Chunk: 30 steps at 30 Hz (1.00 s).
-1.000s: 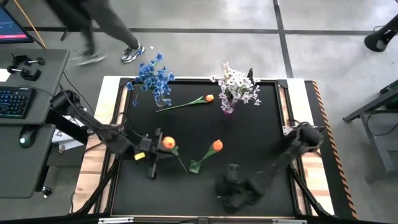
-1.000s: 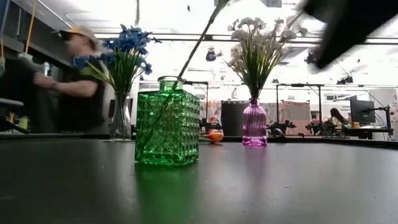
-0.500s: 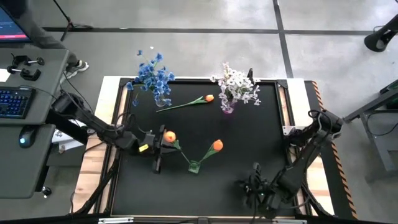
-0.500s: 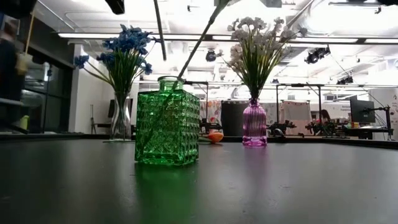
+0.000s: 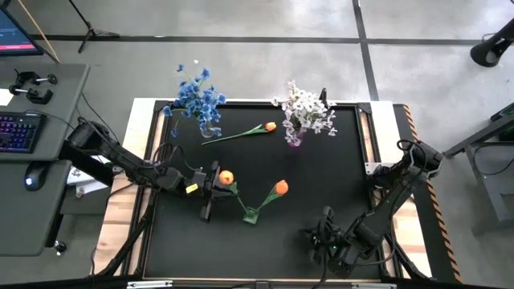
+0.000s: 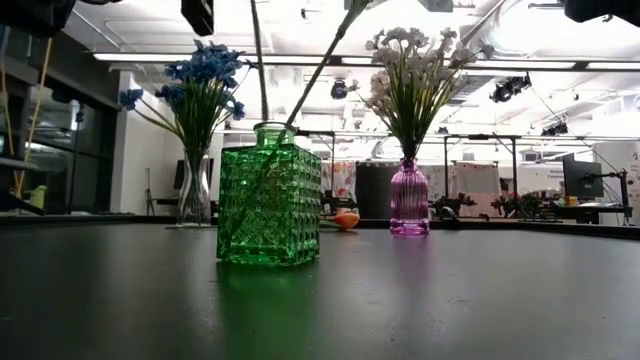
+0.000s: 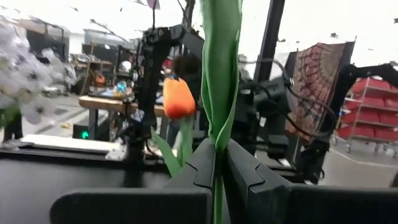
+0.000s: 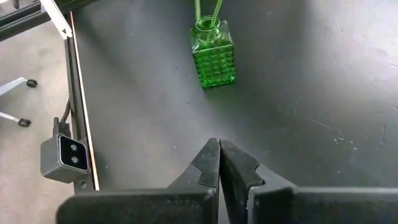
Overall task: Sort flowers into vase by color
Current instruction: Put the bottom orange flower into the green vase
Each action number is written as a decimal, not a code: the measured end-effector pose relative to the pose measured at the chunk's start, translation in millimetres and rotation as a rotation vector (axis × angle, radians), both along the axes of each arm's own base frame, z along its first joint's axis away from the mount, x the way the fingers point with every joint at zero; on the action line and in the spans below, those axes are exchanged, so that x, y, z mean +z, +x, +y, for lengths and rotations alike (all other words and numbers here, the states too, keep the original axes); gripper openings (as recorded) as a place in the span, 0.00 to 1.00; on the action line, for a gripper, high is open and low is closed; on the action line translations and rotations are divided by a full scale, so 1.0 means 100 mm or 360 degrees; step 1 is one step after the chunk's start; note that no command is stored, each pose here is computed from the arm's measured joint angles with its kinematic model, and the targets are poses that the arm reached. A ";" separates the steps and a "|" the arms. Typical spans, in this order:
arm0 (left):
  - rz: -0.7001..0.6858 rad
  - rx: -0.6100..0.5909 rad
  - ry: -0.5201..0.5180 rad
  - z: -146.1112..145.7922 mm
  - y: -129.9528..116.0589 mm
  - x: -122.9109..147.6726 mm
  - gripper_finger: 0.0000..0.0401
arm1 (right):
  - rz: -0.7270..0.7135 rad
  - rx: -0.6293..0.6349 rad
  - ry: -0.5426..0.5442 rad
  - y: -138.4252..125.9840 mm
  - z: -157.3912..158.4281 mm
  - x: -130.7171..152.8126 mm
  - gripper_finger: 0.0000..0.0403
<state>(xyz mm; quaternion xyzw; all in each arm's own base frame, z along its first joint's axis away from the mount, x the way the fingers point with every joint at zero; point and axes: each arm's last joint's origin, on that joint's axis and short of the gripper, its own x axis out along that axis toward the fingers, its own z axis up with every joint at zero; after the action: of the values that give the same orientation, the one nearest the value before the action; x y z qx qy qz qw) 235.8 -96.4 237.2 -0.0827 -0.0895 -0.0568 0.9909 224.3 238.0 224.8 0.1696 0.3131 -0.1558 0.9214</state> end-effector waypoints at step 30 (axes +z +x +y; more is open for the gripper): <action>-0.0176 -0.0182 -0.0097 -0.23 -0.12 0.09 0.00 | -0.0087 0.0526 0.0181 0.82 0.05 -0.40 0.00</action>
<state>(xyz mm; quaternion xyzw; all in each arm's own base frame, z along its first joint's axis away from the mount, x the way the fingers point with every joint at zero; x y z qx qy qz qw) 223.3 -119.7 246.6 -0.1144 -0.1410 -0.1150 0.9766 306.5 243.4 184.7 0.1719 0.3198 0.0206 0.9315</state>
